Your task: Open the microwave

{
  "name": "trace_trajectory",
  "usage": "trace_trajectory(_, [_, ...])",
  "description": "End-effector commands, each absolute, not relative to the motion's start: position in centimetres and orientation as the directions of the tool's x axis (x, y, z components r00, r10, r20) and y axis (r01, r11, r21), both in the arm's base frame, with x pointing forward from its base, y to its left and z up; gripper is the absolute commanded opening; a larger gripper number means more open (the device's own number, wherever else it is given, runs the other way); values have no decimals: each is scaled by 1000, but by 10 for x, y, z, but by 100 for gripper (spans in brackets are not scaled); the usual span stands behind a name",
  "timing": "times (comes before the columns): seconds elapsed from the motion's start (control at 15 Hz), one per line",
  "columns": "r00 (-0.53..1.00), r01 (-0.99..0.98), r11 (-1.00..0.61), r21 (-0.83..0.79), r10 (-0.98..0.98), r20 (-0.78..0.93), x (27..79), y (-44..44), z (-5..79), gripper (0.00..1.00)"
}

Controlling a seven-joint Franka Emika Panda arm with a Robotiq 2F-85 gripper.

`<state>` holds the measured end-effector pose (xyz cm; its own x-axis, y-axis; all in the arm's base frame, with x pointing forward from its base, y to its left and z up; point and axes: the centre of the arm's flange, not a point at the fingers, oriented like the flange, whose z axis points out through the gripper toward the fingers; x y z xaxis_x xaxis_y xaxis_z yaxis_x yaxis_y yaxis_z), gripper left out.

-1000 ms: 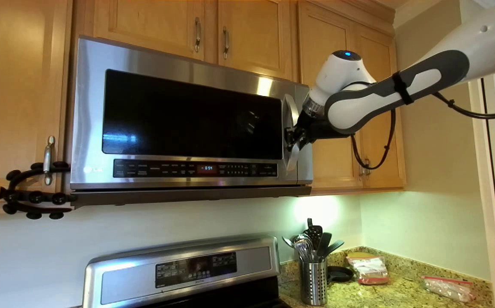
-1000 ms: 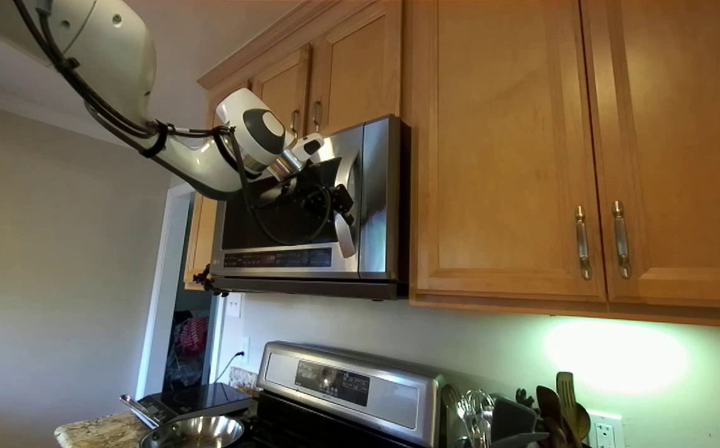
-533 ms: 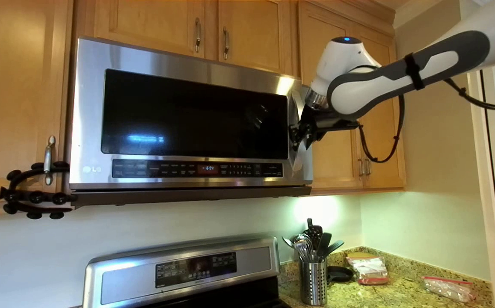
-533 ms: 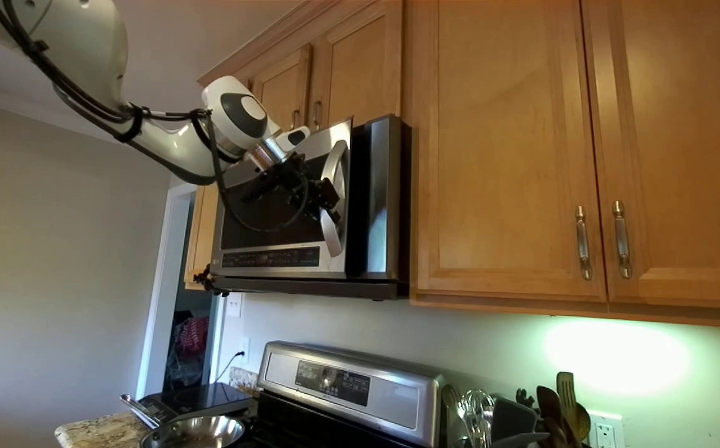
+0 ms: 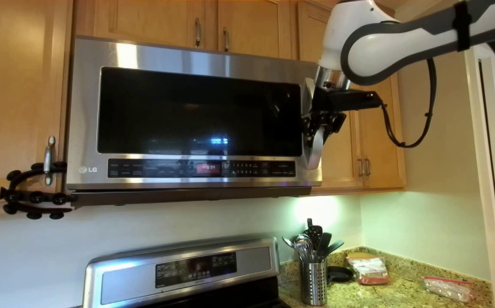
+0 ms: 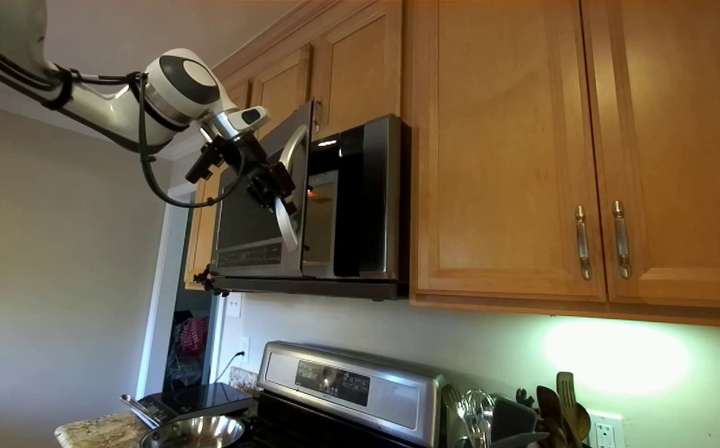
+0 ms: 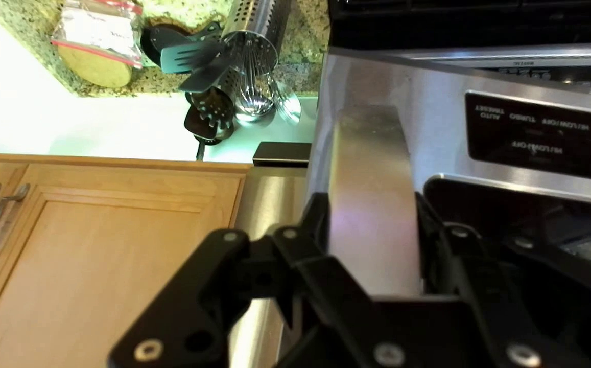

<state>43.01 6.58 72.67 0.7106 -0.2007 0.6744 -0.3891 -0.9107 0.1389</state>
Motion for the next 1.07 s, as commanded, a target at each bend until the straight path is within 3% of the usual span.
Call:
trace_trajectory(0.0, [793, -274, -954, 124, -151, 591, 424, 112, 703, 36])
trace_trajectory(0.07, [800, -277, -953, 124, -157, 579, 422, 112, 705, 65])
trace_trajectory(0.2, [832, -268, -953, 141, -154, 534, 419, 113, 703, 69])
trace_trajectory(0.47, [914, -242, -954, 178, -163, 371, 406, 123, 686, 95])
trace_trajectory(0.6, [932, -237, -955, 181, -170, 321, 399, 134, 680, 100])
trace_trajectory(1.0, [953, -281, -926, 252, -237, 191, 370, 137, 678, 100])
